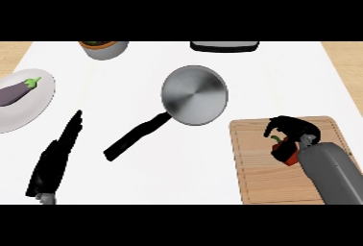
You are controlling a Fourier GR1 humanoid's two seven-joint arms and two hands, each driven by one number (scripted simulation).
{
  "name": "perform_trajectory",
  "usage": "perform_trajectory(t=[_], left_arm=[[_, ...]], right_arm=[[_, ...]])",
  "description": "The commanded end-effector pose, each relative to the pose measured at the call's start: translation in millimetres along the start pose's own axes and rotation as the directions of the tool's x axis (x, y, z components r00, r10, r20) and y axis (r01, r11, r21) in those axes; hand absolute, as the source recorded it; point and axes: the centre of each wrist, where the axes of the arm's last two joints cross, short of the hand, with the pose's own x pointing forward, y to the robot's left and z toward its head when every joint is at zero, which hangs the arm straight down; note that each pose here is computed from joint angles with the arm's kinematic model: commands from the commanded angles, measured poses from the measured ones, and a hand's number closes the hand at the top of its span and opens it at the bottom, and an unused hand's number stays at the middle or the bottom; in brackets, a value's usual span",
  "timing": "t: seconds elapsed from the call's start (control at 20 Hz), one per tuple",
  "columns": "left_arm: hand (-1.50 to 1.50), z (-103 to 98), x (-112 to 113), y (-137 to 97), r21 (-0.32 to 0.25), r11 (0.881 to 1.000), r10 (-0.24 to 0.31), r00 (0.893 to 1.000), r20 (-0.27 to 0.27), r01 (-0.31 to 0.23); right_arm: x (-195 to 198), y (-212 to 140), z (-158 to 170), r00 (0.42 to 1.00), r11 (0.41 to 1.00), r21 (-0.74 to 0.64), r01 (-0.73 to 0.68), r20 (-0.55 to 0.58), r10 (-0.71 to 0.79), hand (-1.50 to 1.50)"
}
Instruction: Pick the bell pepper from the cutting board and place it in the pan
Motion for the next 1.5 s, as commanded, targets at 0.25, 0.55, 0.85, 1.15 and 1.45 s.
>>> perform_trajectory(t=[0.25,0.55,0.85,1.15,1.45], left_arm=[[0.0,11.8,7.3,-4.4,0.003,1.0,-0.009,1.0,-0.004,0.009],[0.0,13.9,-7.5,15.4,0.022,1.0,-0.013,0.999,-0.03,0.014],[0.0,9.4,-6.2,9.1,0.049,0.999,0.003,0.999,-0.051,0.0],[0.0,5.7,-11.4,1.4,0.006,1.0,0.012,0.999,-0.037,-0.012],[0.0,8.9,8.1,-4.4,0.002,1.0,-0.001,1.0,-0.002,0.001]], right_arm=[[9.1,0.5,-1.9,0.995,0.995,0.057,0.08,0.049,-0.083,1.5],[6.2,38.3,4.3,0.927,0.936,-0.188,0.297,-0.179,-0.33,1.5],[23.8,46.8,39.0,0.788,0.758,-0.586,0.287,-0.306,-0.535,1.5],[77.6,14.0,108.9,0.898,0.402,-0.908,0.123,-0.071,-0.434,1.5],[145.8,6.4,141.5,0.918,0.3,-0.95,0.09,-0.037,-0.394,1.5]])
